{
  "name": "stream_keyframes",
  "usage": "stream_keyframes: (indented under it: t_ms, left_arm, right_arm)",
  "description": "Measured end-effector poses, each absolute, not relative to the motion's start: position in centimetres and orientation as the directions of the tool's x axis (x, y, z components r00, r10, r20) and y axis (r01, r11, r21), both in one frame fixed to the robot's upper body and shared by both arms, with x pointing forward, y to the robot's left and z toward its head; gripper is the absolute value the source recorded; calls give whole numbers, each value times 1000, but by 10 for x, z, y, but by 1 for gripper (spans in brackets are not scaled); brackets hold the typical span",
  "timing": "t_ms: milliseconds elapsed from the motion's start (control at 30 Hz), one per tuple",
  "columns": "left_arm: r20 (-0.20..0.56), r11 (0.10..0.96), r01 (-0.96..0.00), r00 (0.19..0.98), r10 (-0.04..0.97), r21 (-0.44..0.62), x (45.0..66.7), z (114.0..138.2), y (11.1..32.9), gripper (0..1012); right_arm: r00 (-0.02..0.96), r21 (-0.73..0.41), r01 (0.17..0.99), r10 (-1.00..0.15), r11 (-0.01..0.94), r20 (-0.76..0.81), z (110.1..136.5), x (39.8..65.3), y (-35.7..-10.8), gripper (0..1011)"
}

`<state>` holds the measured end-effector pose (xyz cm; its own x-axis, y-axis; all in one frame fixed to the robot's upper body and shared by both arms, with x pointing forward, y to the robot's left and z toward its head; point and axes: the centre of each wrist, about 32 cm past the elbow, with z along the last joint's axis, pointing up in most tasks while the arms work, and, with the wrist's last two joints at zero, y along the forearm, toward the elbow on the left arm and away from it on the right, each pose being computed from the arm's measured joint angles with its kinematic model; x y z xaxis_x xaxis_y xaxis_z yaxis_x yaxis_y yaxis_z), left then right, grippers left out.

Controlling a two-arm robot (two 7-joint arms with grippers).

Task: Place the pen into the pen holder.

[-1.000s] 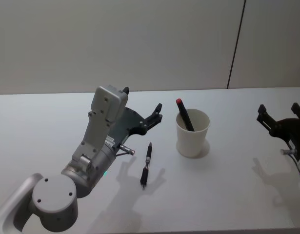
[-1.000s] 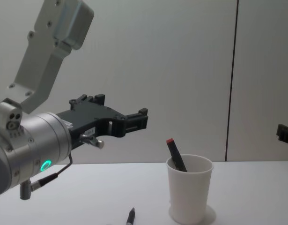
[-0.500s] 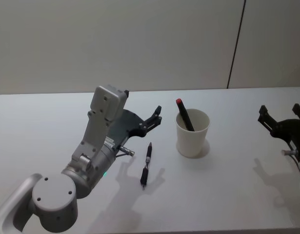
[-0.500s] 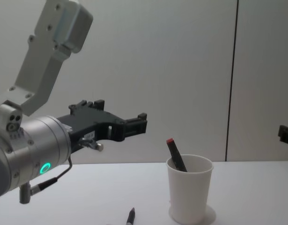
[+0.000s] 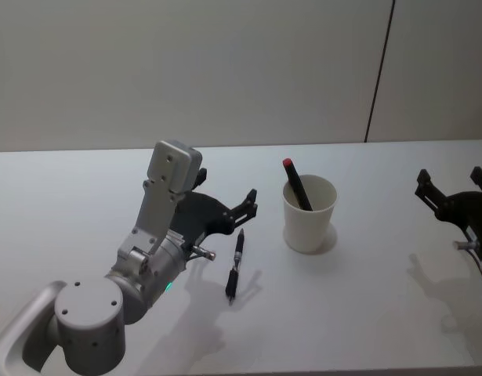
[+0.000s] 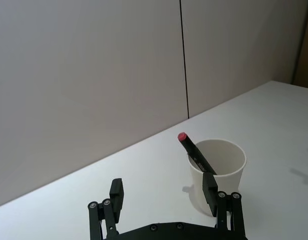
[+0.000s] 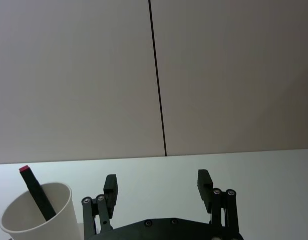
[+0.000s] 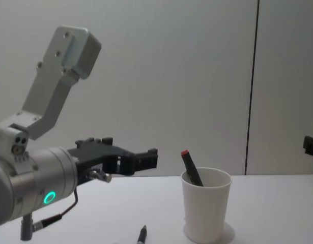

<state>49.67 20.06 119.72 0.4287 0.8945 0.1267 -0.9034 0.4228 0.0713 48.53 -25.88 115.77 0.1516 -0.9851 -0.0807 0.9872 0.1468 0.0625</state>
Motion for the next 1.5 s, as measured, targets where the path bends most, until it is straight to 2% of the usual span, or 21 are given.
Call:
stream_keyframes:
  t_ms: [367,733,1500]
  left_arm:
    - [61,431,-883,448,892,186,503,1190,201,1004]
    - [25,422,-856,449,893,299,509,1184,198,1004]
    - [55,376,-788,457,888,488,520,1175,192,1004]
  right_arm:
    - [152,62,987,-985,147,-81,1158,485,-259,1001]
    - [152,62,987,-985,147,-81,1158,485,-259,1001]
    - [152,62,987,-985,147,-81,1157,485,-259,1001]
